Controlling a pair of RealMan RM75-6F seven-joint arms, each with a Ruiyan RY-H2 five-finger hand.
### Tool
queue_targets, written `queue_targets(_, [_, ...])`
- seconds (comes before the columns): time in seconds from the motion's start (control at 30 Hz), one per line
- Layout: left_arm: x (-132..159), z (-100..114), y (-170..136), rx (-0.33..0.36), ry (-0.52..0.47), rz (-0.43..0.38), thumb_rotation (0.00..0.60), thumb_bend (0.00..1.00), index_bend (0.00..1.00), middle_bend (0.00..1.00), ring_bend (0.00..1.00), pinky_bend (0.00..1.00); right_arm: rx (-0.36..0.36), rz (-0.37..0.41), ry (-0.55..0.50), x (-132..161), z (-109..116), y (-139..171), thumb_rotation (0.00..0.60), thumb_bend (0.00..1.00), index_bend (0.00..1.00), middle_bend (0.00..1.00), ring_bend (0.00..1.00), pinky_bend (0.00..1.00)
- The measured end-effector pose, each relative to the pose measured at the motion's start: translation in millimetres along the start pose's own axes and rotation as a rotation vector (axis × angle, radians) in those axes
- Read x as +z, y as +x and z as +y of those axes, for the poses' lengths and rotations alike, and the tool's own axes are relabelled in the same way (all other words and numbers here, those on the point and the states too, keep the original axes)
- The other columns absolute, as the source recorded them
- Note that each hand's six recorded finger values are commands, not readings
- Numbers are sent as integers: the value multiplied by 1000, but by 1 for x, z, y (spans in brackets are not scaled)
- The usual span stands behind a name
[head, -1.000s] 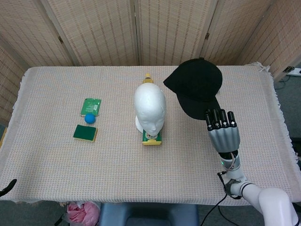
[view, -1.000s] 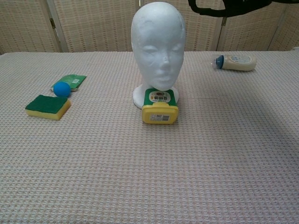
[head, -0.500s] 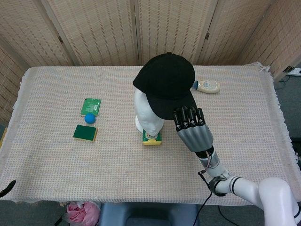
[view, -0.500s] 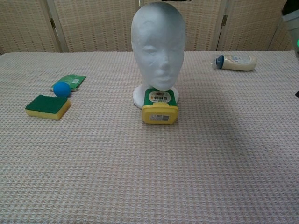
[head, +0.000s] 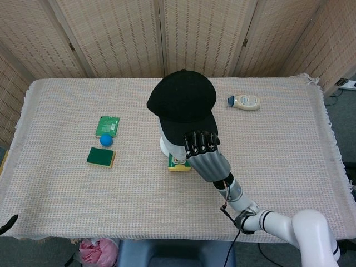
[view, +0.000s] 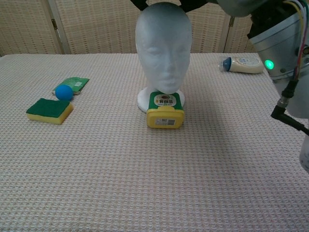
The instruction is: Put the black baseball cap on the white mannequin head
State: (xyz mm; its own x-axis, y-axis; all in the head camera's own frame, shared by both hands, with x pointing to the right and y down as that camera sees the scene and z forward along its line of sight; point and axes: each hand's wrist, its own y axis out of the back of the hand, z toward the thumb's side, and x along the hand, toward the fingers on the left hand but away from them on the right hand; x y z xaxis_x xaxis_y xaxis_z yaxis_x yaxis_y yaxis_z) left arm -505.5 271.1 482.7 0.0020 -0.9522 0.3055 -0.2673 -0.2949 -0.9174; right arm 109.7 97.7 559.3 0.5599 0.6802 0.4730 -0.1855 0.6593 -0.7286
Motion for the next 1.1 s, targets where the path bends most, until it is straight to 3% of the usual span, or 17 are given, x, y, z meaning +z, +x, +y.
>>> queue_targets(0.3, [1,4,-4,2,-11,-19,600,215,0,0,0,115,75,66,15,25,-5,25,600,512,837,686,680,802])
queue_targets(0.53, [-1,5,-4,3,-19,-17,600,215,0,0,0,115,73,95,-8,36,-3,36,600,511,837,683,680,802])
queue_targets(0.67, [-1,5,-4,0,-17,-16,600,214,0,0,0,115,86,100,-13,37,-2,44,600,431,807,597,667,800])
queue_targets(0.77, [-1,5,-4,0,-17,-13,600,215,0,0,0,115,126,94,-18,36,-5,48,600,310,522,373,519,683])
queue_targets(0.83, [-1,5,-3,0,-17,-13,600,215,0,0,0,115,163,83,-23,35,-7,50,600,261,258,214,367,587])
queue_targets(0.93, [-1,4,-3,-9,-18,-17,600,215,0,0,0,115,225,65,-30,33,-8,52,600,204,41,69,238,510])
queue_targets(1.1, [-2,4,-2,-9,-15,-11,600,215,0,0,0,115,325,49,-69,28,-3,58,600,175,0,8,195,467])
